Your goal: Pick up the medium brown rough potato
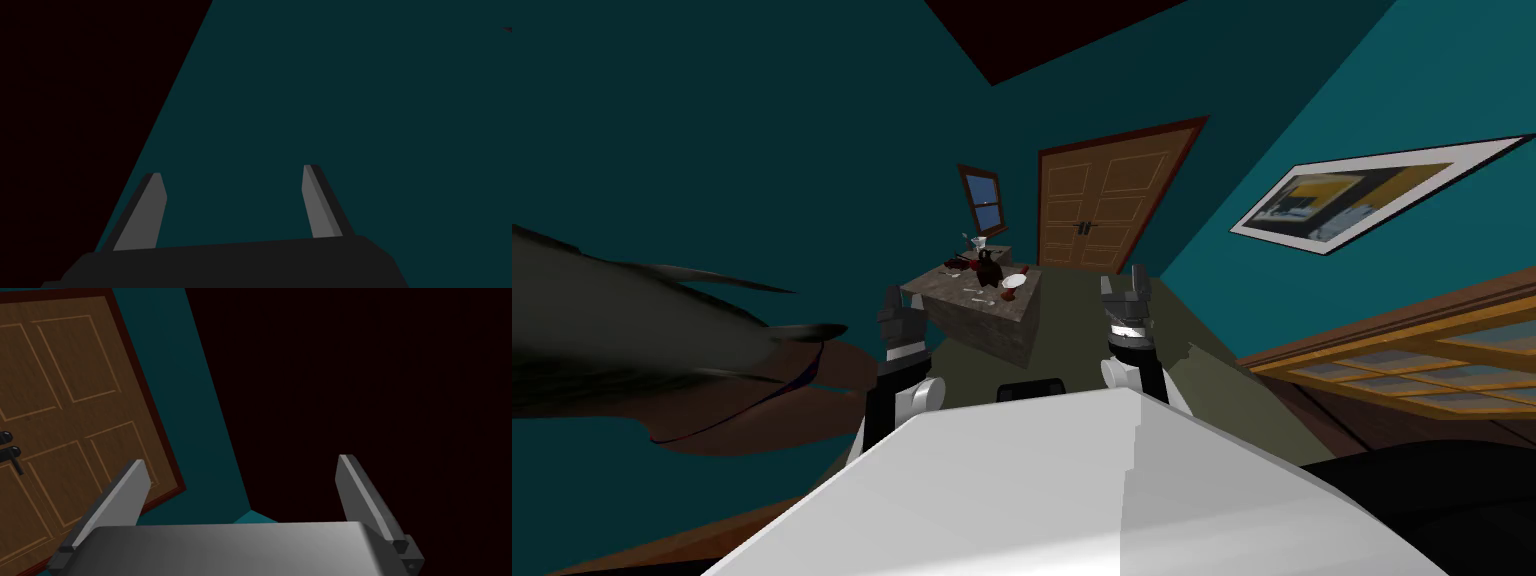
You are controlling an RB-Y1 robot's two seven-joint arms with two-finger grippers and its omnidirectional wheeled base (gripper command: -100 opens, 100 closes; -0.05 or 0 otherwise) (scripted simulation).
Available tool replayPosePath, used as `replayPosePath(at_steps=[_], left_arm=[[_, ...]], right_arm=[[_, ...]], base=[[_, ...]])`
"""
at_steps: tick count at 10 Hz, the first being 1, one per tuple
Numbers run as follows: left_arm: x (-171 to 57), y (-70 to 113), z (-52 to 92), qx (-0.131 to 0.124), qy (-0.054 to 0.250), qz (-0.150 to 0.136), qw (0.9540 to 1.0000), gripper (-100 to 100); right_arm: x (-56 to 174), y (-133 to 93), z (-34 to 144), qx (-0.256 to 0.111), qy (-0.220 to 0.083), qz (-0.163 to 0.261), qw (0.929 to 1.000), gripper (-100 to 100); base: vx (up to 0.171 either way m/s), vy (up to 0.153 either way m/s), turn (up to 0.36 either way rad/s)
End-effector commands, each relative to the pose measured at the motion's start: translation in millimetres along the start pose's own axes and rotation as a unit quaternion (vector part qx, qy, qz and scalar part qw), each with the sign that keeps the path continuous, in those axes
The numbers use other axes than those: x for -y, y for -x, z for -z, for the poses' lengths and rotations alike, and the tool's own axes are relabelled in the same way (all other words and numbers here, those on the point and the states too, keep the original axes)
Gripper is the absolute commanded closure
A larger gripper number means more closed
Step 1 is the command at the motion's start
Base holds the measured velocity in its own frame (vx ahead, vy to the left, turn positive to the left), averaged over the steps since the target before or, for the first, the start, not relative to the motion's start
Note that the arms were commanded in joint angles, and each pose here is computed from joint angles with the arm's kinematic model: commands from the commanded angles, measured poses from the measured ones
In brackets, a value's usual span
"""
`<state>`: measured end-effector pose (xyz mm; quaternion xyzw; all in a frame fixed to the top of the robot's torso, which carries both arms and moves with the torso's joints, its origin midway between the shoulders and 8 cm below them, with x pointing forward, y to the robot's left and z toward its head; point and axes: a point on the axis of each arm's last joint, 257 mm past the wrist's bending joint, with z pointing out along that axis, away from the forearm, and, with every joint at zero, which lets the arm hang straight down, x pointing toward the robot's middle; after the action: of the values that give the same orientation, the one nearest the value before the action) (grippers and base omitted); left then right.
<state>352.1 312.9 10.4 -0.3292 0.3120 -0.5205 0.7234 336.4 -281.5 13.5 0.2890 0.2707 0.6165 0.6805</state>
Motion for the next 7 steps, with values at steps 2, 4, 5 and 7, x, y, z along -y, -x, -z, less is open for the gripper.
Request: replayPosePath(at_steps=[2, 4, 5, 7], left_arm=[[-14.7, -8.2, -6.2, -0.024, 0.017, -0.001, 0.9996, -100], [-29.3, -13.5, -12.2, -0.036, 0.036, 0.003, 0.9987, -100], [-38.1, -16.1, -15.6, -0.041, 0.047, 0.006, 0.9980, -100], [-47.6, -18.6, -19.3, -0.046, 0.060, 0.011, 0.9971, -100]], right_arm=[[0.0, 0.0, 0.0, 0.000, 0.000, 0.000, 1.0000, 0], [0.0, 0.0, 0.0, 0.000, 0.000, 0.000, 1.0000, 0], [0.0, 0.0, 0.0, 0.000, 0.000, 0.000, 1.0000, 0], [0.0, 0.0, 0.0, 0.000, 0.000, 0.000, 1.0000, 0]], base=[[-0.012, 0.017, -0.104], [-0.015, 0.032, -0.110], [-0.022, 0.030, -0.162], [-0.025, 0.032, -0.105]])
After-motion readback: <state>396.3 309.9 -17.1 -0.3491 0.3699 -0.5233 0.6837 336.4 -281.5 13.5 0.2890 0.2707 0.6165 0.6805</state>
